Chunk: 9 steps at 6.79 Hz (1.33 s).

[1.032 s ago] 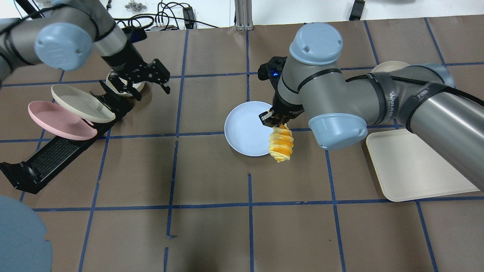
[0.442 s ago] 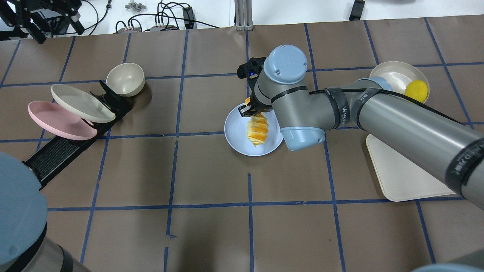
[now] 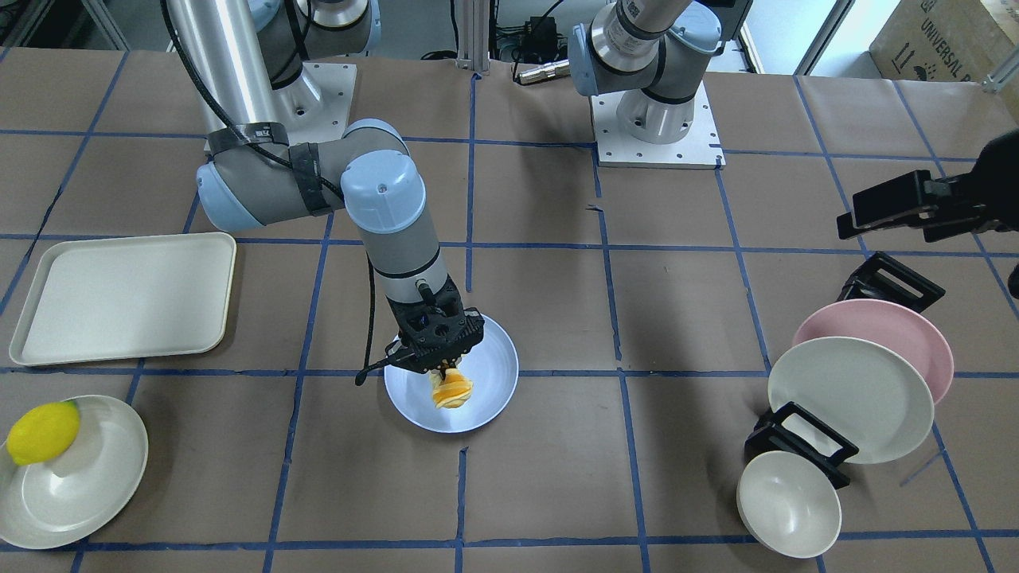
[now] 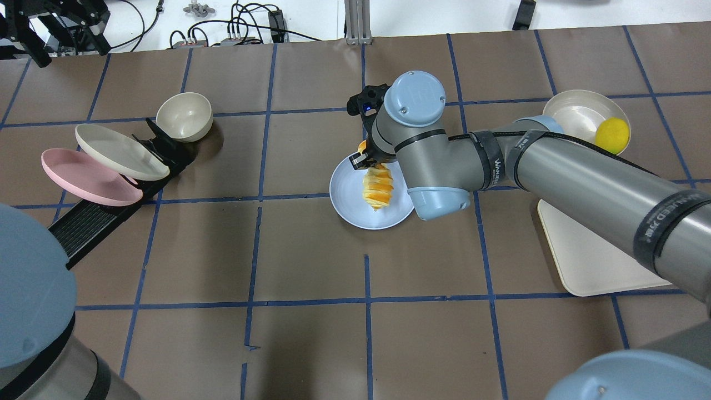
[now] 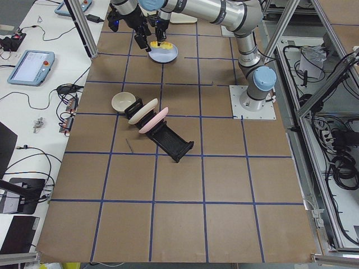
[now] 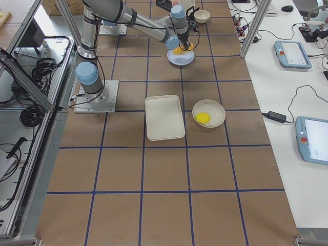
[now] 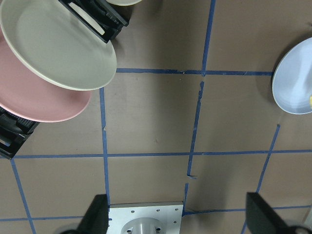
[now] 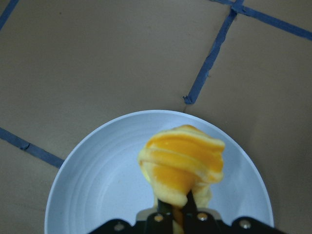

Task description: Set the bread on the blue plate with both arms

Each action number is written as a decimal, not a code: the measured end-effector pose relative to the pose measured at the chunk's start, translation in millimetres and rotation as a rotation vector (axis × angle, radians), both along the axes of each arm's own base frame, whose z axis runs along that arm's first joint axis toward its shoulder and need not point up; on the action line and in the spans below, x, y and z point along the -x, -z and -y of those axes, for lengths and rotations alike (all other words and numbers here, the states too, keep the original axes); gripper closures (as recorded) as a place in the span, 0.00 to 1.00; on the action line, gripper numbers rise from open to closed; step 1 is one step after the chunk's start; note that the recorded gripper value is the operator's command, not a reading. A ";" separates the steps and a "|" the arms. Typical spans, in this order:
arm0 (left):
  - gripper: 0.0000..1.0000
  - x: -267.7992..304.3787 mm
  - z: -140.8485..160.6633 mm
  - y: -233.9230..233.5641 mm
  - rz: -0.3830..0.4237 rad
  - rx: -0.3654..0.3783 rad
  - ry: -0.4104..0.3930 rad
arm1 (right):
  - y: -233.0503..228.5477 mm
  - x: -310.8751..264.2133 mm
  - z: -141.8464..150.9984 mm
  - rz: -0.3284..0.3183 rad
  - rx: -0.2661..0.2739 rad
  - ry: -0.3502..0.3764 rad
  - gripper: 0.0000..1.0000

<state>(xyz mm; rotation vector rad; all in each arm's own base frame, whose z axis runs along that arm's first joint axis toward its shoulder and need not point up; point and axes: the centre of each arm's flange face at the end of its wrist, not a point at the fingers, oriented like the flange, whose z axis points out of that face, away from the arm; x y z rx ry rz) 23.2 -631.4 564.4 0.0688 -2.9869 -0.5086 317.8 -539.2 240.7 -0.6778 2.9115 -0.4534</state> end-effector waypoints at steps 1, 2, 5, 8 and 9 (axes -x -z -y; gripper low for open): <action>0.00 1.3 -0.1 -1.0 0.000 0.000 0.002 | 3.1 0.0 -1.5 -0.003 -0.005 -0.001 0.01; 0.00 1.6 0.1 -0.9 -0.001 0.001 0.004 | 5.3 0.2 -3.1 -0.002 -0.011 0.005 0.00; 0.00 3.6 -0.5 0.1 -0.004 -0.005 0.008 | 12.6 1.8 -8.9 -0.003 -0.030 0.007 0.00; 0.00 3.1 -0.8 2.3 -0.006 -0.011 0.009 | -6.9 19.7 -9.4 -0.032 -0.091 0.030 0.00; 0.02 6.6 -0.6 2.9 -0.010 -0.012 0.012 | -50.3 56.1 -13.1 -0.052 -0.151 0.086 0.00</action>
